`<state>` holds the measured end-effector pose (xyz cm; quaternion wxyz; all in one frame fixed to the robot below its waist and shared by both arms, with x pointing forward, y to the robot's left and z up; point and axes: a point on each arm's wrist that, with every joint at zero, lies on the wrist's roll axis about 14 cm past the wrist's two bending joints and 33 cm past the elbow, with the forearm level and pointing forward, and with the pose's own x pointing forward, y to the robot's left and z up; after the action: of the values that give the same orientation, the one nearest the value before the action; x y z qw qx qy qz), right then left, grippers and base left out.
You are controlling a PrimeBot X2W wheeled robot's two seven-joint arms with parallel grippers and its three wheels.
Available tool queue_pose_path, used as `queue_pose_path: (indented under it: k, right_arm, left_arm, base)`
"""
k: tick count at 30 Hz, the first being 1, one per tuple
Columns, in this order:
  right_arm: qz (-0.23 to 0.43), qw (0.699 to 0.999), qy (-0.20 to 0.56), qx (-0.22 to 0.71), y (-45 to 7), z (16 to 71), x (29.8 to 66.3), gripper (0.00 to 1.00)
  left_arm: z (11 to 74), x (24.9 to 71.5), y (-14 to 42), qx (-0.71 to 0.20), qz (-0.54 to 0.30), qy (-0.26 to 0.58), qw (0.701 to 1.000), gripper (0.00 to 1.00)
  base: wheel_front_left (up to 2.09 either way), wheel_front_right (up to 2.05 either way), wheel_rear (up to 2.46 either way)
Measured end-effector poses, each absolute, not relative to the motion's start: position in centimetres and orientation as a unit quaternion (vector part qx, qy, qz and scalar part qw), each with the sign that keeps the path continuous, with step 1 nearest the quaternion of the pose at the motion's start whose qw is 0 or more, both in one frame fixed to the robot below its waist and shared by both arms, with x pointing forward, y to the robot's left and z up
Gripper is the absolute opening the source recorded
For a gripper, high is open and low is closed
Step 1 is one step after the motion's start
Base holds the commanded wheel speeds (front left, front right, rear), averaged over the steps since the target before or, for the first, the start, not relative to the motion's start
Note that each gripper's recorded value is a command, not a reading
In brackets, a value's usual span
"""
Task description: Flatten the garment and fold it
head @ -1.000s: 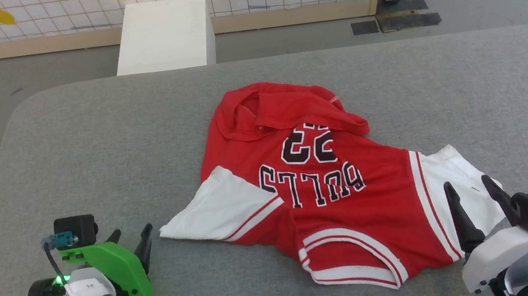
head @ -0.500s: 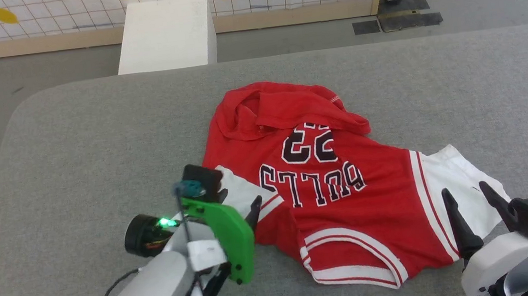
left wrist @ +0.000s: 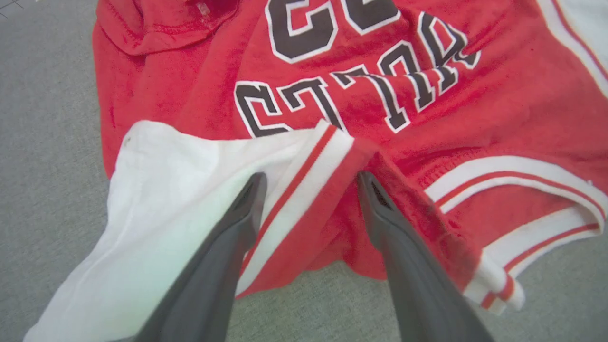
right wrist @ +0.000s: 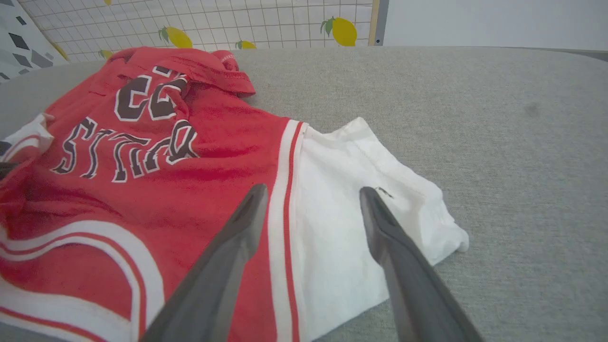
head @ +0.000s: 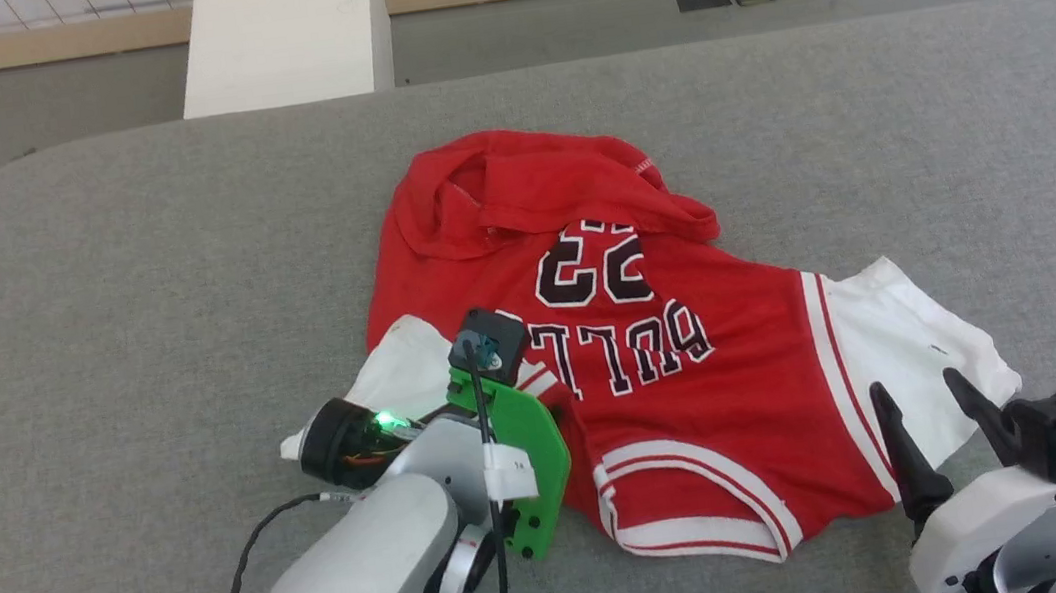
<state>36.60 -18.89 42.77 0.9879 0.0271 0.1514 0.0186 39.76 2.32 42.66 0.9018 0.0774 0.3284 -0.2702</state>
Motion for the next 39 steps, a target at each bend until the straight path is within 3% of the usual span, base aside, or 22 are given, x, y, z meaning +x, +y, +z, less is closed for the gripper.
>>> queue_pose_path:
  k: [9,10,11,12,17,24,31,39]
  right_arm:
    - [0.015,0.985,0.168,0.028,-19.1,41.5,36.6,1.0]
    - [0.015,0.985,0.169,0.028,-19.1,41.4,36.6,1.0]
    - [0.015,0.985,0.171,0.029,-19.0,41.3,36.6,1.0]
    - [0.015,0.985,0.171,0.029,-19.0,41.2,36.6,1.0]
    - [0.018,0.984,0.174,0.029,-18.8,41.1,36.5,1.0]
    - [0.025,0.987,0.157,0.028,-18.4,42.2,36.7,1.0]
    - [0.041,0.988,0.147,0.023,-17.5,43.0,36.7,1.0]
    - [0.064,0.988,0.14,0.021,-16.0,43.7,36.5,1.0]
  left_arm:
    - [39.0,39.8,2.1,0.08,-0.272,0.369,0.885,1.0]
    - [38.9,39.8,1.9,0.079,-0.276,0.37,0.883,0.85]
    - [38.9,39.9,1.7,0.076,-0.28,0.369,0.883,0.27]
    - [38.9,40.1,1.6,0.073,-0.283,0.366,0.884,0.0]
    - [40.0,40.6,1.0,0.058,-0.29,0.331,0.896,0.0]
    - [45.2,42.1,1.0,0.008,-0.284,0.209,0.936,0.0]
    - [47.4,40.5,5.5,-0.058,-0.224,0.101,0.968,0.0]
    - [41.7,34.8,10.8,-0.085,-0.131,0.158,0.975,0.0]
  base:
    - [0.0,0.0,0.0]
    - [0.0,0.0,0.0]
    - [0.0,0.0,0.0]
    - [0.0,0.0,0.0]
    - [0.0,0.0,0.0]
    - [0.0,0.0,0.0]
    - [0.0,0.0,0.0]
    - [0.0,0.0,0.0]
